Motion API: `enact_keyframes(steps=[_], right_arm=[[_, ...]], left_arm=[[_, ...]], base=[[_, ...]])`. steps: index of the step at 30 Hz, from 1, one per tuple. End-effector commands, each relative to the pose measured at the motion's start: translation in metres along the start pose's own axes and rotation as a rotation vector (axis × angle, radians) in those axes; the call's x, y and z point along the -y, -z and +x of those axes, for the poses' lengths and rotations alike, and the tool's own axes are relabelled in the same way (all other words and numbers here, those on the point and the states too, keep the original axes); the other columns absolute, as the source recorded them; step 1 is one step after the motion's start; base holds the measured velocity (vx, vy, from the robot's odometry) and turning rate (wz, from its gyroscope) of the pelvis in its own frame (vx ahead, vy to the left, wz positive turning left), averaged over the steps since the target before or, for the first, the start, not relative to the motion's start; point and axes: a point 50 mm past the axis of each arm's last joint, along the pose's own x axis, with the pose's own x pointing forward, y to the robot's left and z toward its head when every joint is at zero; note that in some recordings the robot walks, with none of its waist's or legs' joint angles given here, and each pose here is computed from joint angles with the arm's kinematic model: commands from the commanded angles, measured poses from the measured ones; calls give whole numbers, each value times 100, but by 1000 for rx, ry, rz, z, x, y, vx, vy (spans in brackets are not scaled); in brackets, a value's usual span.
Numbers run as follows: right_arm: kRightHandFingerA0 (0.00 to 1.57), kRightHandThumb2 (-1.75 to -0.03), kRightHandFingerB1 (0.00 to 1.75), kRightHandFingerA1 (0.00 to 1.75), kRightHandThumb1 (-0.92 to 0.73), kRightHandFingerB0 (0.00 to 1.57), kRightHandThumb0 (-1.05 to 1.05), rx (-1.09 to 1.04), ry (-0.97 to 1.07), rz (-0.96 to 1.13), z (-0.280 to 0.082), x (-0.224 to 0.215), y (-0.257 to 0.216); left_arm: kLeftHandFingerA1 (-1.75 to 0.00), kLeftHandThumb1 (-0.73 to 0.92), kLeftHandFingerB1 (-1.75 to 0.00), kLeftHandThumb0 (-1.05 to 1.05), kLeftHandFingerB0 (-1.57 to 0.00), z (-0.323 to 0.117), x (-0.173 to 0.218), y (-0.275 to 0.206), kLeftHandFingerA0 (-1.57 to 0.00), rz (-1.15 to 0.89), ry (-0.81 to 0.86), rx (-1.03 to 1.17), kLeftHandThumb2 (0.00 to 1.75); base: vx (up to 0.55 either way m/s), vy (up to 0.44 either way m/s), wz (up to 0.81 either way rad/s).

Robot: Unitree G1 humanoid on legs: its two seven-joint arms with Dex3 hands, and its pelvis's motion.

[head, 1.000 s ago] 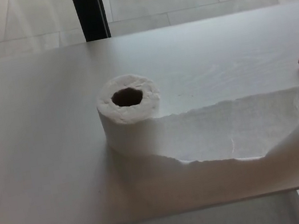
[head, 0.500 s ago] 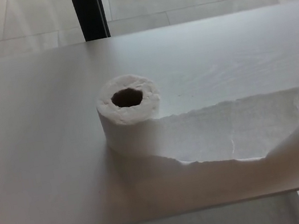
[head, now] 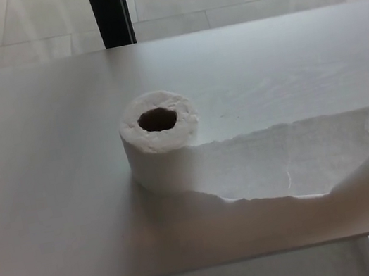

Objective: A toilet paper roll is kept in the middle of the desk infront of the robot. The robot places its left hand on the top of the toilet paper roll to hold it still and uses its right hand to tear off a piece of toilet paper from it and hands the paper to a person

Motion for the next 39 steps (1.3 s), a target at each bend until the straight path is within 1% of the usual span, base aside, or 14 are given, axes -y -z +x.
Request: enact_keyframes(steps=[1,2,3,4,6,8,9,11,12,13,14,16,17,39], right_arm=[[1,-98,26,37,-58,7,-86,188,-259,-156,29,-57,-67],[1,-98,26,37,-58,7,-86,189,-263,-157,29,-59,-68],[1,-98,24,33,-56,0,-81,173,-295,-161,30,-66,-72],[0,-97,22,26,-56,0,-78,193,-341,-160,32,-81,-73],[0,-97,24,30,-54,2,-76,188,-372,-171,33,-95,-67],[0,-62,27,31,-71,5,-81,174,-420,-167,34,-110,-61],[0,-97,26,20,-54,0,-81,141,-464,-165,32,-121,-57],[4,-96,24,18,-55,7,-83,127,-506,-184,31,-130,-56],[3,-62,27,36,-71,10,-82,137,-504,-203,31,-132,-55],[3,-95,34,36,-54,9,-83,152,-508,-227,30,-138,-54],[3,-94,37,42,-55,10,-83,152,-525,-229,30,-144,-52],[3,-95,36,37,-55,12,-85,129,-565,-259,30,-151,-49],[2,-94,41,40,-55,11,-84,116,-610,-342,28,-161,-46],[8,-85,47,53,-49,25,-68,12,-770,-488,20,-199,-12]], left_arm=[[-60,76,-44,-52,-28,4,39,-116,-20,227,54,243,62],[-60,76,-44,-52,-28,4,41,-117,-20,235,59,250,62],[-130,73,-44,-42,-28,4,52,-119,-69,216,69,262,62],[-56,76,-40,-46,-29,3,72,-120,-40,251,112,291,62],[-50,77,-38,-49,-27,-2,92,-121,-30,219,172,297,62],[-52,78,-41,-52,-28,-10,110,-125,-37,227,209,349,62],[-59,75,-42,-55,-29,-18,123,-129,-37,205,239,367,61],[-55,74,-41,-55,-31,-25,135,-134,-41,218,257,384,61],[-55,74,-43,-55,-31,-27,137,-135,-38,229,261,389,62],[-54,75,-42,-54,-30,-30,143,-137,-37,250,276,400,62],[-64,56,-52,-55,-22,-33,149,-140,-35,267,287,405,98],[-62,56,-54,-59,-25,-38,157,-144,-30,287,304,424,96],[-52,75,-43,-51,-33,-43,171,-148,-32,310,328,448,61],[-52,83,-41,-58,-25,-85,264,-140,-18,448,563,446,64]], base=[[0,0,0],[0,0,0],[0,0,0],[0,0,0],[0,0,0],[0,0,0],[0,0,0],[0,0,0],[0,0,0],[0,0,0],[0,0,0],[0,0,0],[0,0,0],[0,0,0]])
